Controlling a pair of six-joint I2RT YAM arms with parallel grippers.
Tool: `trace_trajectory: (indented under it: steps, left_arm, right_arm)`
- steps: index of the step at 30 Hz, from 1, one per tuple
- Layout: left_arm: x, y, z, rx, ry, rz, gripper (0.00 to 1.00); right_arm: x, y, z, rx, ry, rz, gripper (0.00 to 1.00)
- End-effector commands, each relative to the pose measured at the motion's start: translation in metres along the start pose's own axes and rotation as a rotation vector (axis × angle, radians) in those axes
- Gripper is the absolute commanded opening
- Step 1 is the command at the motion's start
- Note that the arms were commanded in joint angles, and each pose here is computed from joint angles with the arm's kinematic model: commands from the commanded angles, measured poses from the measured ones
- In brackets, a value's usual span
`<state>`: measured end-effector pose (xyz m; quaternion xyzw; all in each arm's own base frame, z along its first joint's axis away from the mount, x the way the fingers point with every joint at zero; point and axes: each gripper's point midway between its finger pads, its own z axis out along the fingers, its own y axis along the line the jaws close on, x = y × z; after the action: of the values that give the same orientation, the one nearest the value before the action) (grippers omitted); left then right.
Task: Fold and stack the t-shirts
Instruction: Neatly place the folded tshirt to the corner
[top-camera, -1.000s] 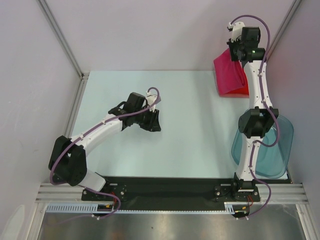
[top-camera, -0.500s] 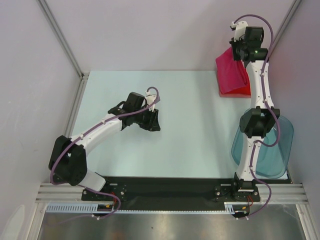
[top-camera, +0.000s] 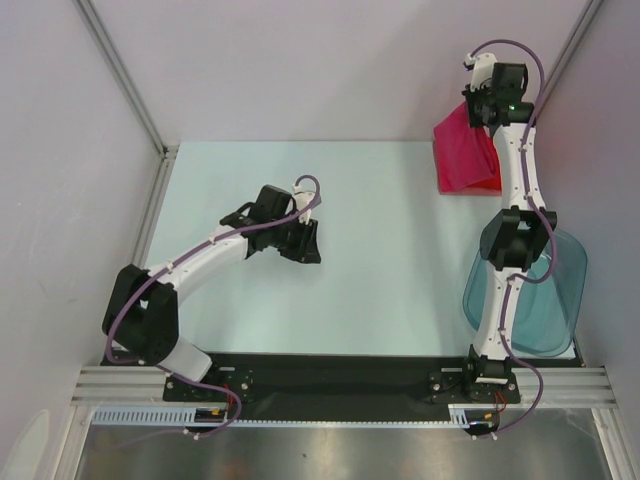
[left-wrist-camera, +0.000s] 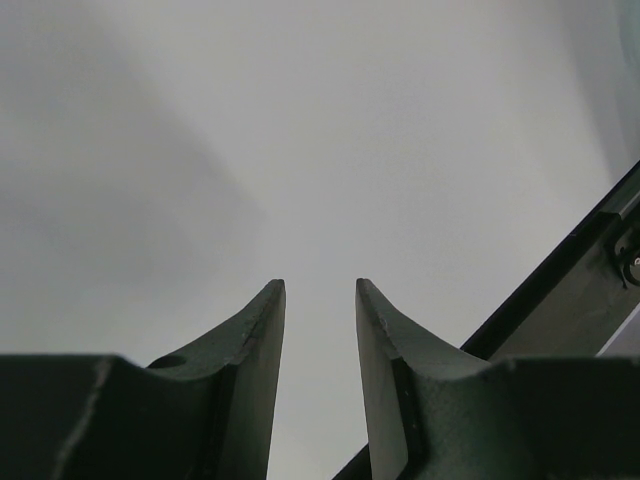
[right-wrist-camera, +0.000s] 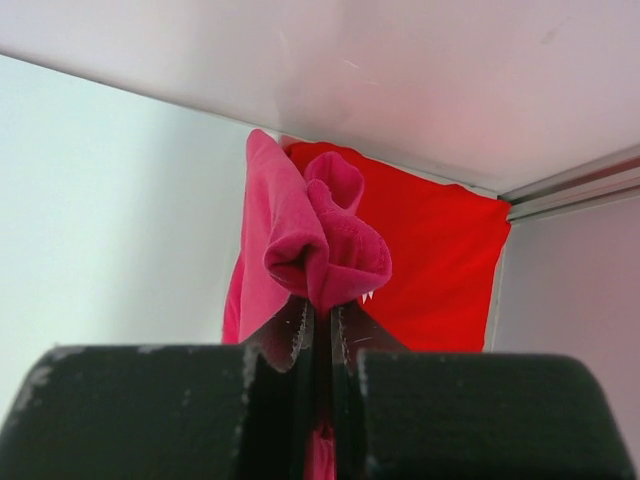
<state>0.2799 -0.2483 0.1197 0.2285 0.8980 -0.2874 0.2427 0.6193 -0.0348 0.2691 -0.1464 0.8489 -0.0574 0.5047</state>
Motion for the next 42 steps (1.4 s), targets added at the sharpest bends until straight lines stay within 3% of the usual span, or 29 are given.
trace_trajectory:
  steps: [1, 39, 42]
  left_arm:
    - [-0.022, -0.006, -0.005, 0.023, -0.049, -0.004, 0.40]
    - [0.004, 0.017, 0.035, -0.024, 0.153, -0.091, 0.38]
    - [0.005, 0.019, 0.039, -0.025, 0.164, -0.103, 0.38]
  right_arm:
    - [-0.026, -0.020, 0.000, 0.036, -0.110, -0.025, 0.00]
    - [0.082, -0.111, 0.117, 0.210, -0.140, 0.007, 0.00]
    - [0.091, -0.117, 0.126, 0.227, -0.161, 0.002, 0.16]
